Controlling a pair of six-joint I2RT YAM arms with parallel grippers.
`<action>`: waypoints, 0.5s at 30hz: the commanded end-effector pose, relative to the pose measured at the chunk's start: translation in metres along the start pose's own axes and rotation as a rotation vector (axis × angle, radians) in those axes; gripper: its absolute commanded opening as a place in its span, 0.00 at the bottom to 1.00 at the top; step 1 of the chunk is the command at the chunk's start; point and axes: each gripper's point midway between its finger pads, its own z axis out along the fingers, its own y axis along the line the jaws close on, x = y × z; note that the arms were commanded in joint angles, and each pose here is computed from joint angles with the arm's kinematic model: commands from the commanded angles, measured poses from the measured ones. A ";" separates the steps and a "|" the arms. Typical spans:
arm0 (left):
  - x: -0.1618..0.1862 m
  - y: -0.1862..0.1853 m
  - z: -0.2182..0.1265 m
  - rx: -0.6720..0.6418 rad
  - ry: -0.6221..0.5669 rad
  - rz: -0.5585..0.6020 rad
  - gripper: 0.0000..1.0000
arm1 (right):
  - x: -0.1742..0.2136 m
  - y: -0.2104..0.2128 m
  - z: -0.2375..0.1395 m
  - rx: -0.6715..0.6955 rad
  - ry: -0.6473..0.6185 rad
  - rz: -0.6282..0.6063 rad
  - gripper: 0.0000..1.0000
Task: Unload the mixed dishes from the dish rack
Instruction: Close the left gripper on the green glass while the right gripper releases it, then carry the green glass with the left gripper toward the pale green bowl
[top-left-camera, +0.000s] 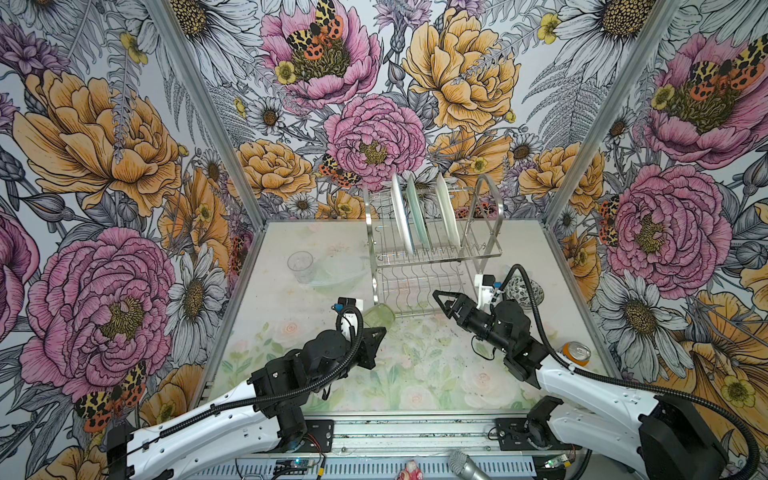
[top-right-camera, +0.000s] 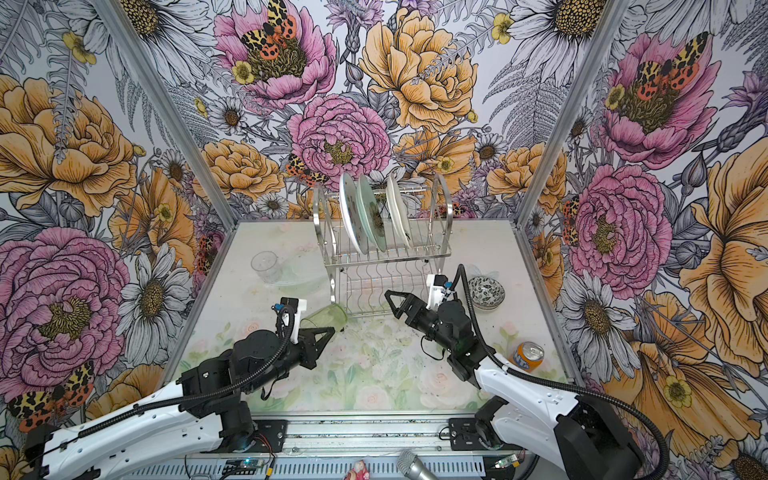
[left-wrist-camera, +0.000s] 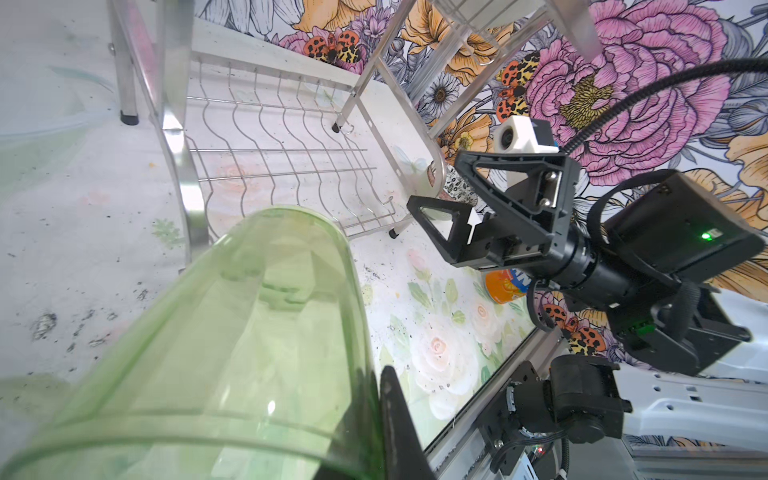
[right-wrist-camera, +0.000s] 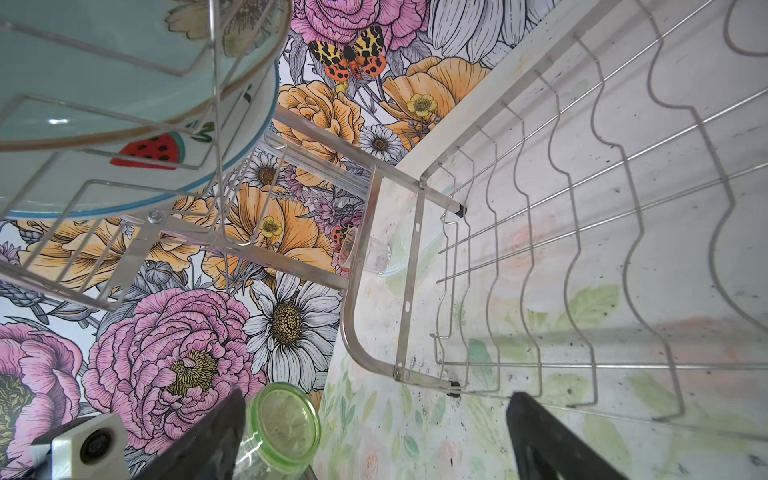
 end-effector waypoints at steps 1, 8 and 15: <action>-0.009 0.013 -0.011 -0.068 -0.008 -0.019 0.00 | -0.008 0.013 -0.005 -0.015 -0.028 -0.067 0.99; -0.022 0.052 -0.021 -0.232 -0.029 -0.093 0.00 | -0.004 0.005 -0.009 0.032 -0.007 -0.154 0.99; -0.054 0.104 -0.027 -0.404 -0.100 -0.186 0.00 | -0.006 0.008 -0.018 0.034 -0.017 -0.282 0.99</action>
